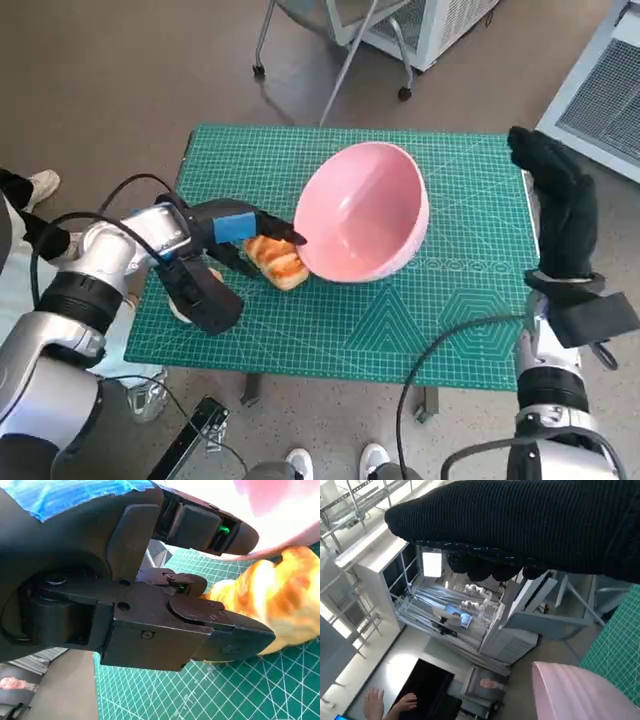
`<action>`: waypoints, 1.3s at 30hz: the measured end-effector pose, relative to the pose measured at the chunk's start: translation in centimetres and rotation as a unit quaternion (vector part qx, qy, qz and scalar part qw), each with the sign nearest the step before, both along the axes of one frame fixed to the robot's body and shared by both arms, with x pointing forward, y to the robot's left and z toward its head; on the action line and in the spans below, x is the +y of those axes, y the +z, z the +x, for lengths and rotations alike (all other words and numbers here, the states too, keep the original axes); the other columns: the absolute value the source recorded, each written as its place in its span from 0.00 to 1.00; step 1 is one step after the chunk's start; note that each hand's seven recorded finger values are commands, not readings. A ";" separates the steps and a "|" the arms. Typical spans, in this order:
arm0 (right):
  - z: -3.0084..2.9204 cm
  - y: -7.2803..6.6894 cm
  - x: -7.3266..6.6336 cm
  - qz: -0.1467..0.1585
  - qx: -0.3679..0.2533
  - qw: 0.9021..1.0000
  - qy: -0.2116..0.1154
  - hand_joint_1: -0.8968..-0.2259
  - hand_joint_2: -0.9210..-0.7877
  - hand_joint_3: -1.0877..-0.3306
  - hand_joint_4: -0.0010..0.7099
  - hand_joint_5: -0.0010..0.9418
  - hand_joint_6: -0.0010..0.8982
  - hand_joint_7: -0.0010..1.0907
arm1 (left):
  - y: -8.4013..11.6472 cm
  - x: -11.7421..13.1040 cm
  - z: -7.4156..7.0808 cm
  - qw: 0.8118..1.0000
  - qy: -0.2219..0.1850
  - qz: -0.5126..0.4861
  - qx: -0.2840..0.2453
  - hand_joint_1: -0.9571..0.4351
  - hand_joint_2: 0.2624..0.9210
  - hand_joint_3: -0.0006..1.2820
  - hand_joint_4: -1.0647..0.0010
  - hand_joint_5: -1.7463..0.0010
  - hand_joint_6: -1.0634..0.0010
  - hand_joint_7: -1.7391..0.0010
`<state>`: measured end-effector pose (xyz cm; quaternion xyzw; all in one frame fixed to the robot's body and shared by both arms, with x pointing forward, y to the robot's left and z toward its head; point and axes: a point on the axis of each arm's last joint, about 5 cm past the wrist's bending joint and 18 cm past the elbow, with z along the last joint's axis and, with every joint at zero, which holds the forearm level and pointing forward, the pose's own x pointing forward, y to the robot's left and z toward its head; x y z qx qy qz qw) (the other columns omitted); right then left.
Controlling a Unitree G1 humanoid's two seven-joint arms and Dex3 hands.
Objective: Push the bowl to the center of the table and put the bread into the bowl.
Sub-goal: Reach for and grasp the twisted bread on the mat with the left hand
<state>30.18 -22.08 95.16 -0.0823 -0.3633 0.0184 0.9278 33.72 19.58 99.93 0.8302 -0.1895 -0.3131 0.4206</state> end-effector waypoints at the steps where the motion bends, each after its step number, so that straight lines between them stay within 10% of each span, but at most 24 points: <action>1: -0.01 0.0 0.0 0.000 0.000 1.000 0.000 0.46 0.00 0.32 0.50 0.01 0.08 0.63 | 0.0 0.0 0.0 1.000 0.000 -0.002 0.001 0.57 0.86 0.00 0.50 0.99 0.40 0.91; 39: 0.01 -0.2 0.2 -0.006 0.011 1.000 0.013 0.49 0.00 0.30 0.49 0.01 0.07 0.63 | 0.9 1.2 -0.8 0.998 -0.020 -0.062 -0.020 0.57 0.83 0.00 0.51 1.00 0.39 0.94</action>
